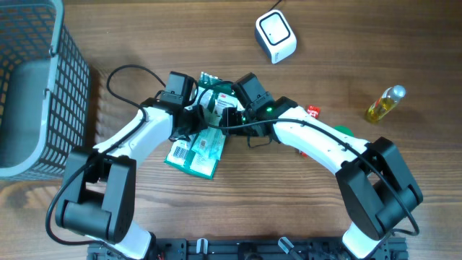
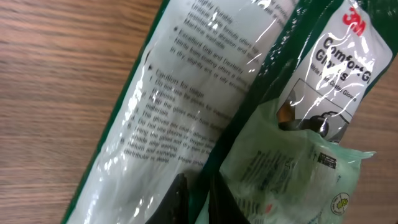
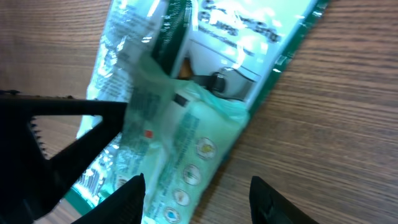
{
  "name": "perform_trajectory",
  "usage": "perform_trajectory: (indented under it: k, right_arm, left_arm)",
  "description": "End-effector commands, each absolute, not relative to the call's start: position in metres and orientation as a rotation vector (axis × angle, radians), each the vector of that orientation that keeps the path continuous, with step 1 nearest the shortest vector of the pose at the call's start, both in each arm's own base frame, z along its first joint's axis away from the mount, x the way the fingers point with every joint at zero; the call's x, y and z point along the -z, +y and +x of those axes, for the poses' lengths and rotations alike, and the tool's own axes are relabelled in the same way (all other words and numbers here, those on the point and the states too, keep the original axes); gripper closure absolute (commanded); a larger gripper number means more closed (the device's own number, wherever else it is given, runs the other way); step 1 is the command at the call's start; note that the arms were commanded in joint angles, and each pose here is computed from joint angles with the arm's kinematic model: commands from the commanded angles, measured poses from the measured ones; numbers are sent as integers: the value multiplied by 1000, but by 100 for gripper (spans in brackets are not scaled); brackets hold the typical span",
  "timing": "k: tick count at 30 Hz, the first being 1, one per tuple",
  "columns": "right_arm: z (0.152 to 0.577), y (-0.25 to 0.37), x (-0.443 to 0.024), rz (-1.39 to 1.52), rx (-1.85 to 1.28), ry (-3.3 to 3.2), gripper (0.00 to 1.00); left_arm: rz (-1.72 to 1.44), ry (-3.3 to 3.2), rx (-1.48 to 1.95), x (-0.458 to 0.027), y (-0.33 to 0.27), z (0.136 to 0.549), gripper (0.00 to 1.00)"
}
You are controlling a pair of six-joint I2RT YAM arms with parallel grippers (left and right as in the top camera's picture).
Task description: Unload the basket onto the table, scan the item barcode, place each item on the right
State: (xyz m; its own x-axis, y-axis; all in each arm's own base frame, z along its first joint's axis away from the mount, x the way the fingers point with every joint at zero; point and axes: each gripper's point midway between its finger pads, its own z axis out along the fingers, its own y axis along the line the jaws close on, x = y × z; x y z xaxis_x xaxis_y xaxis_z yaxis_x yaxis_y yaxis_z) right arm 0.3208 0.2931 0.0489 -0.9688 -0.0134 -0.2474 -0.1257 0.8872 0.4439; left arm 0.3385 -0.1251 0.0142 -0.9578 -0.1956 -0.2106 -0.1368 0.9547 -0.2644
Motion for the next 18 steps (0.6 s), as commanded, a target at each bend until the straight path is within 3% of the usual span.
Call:
perform_trajectory:
  k: [1,9,18]
  right_arm:
    - [311,296,-41,-125,-715,2854,46]
    - [317,297,-42,-117,-706,2828,45]
    - [325,298,-42,-115,-697,2790,36]
  left_arm:
    - [-237,2886,335,-15,-121,337,96]
    - [-213,2810,426,-64,-121,341,96]
    - [-126,2937,557,-55,-135,312,95]
